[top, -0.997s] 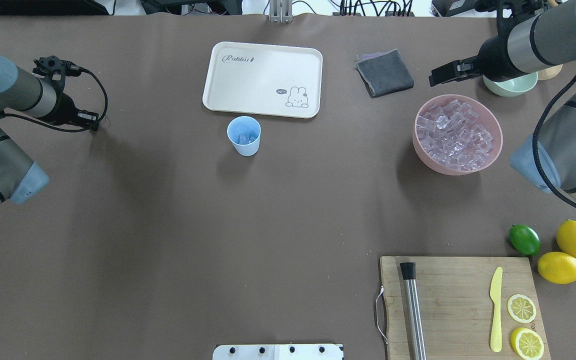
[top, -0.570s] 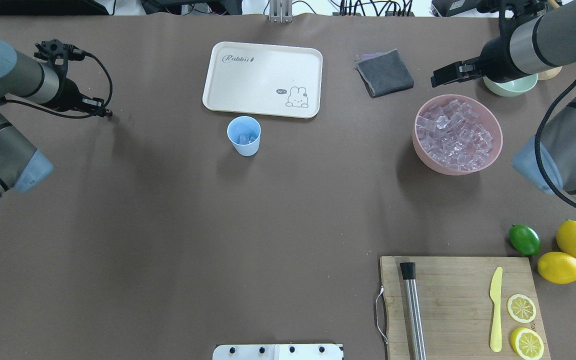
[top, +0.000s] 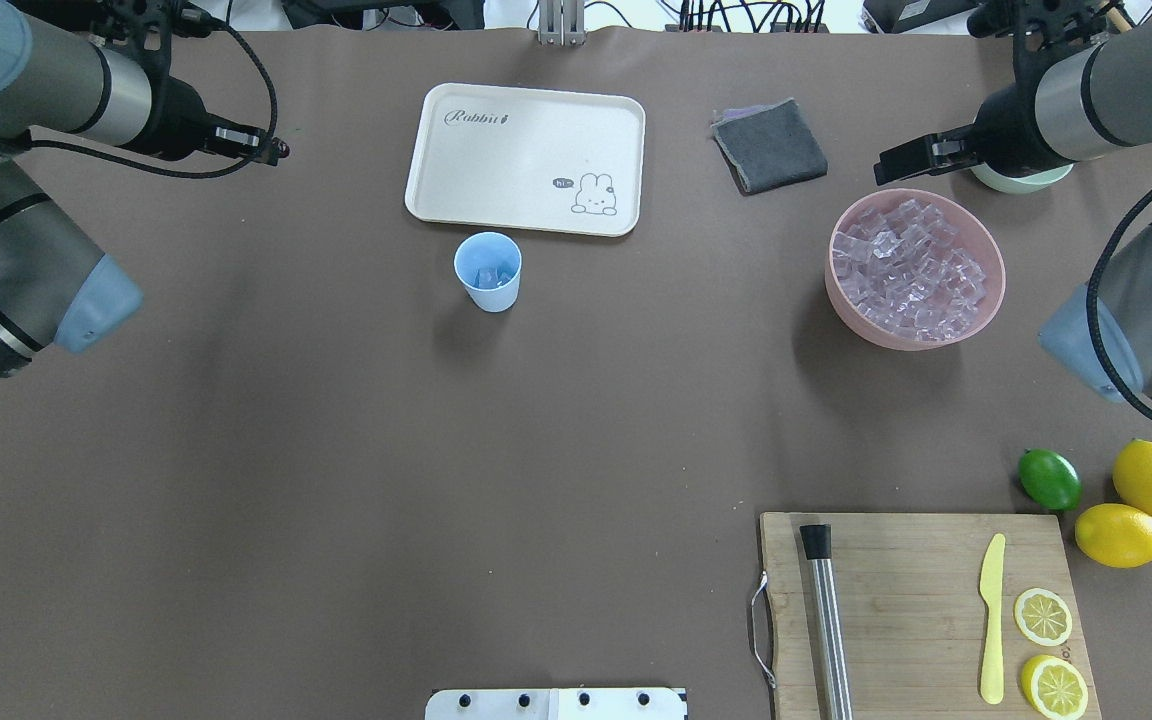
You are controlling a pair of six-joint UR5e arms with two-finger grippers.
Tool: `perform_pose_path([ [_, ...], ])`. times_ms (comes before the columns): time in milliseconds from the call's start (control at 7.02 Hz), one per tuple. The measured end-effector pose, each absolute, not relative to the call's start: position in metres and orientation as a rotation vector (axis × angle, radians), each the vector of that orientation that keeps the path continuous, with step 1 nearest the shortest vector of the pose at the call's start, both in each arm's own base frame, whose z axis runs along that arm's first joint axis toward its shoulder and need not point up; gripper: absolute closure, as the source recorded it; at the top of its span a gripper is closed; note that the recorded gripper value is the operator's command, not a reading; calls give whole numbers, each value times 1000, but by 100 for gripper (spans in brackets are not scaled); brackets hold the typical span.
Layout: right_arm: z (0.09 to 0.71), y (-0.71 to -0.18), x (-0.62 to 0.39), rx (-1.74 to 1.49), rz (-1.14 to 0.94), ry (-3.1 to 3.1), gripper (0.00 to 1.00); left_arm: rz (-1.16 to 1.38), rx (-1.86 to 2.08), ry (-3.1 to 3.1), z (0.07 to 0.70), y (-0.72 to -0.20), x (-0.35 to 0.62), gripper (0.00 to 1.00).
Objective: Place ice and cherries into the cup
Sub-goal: 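Carry the cherries with the left gripper over the blue cup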
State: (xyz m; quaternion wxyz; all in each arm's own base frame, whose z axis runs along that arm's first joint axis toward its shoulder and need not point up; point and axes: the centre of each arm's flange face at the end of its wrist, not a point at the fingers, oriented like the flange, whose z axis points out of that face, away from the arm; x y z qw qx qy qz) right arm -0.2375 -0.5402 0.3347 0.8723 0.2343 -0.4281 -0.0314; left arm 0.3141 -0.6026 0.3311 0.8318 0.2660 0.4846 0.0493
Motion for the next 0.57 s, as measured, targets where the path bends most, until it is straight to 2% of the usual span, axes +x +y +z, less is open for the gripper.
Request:
perform_pose_path([
  [570,334,-539,-237,488,-61,-896,0,219,682,1091,248,-536,420,100],
])
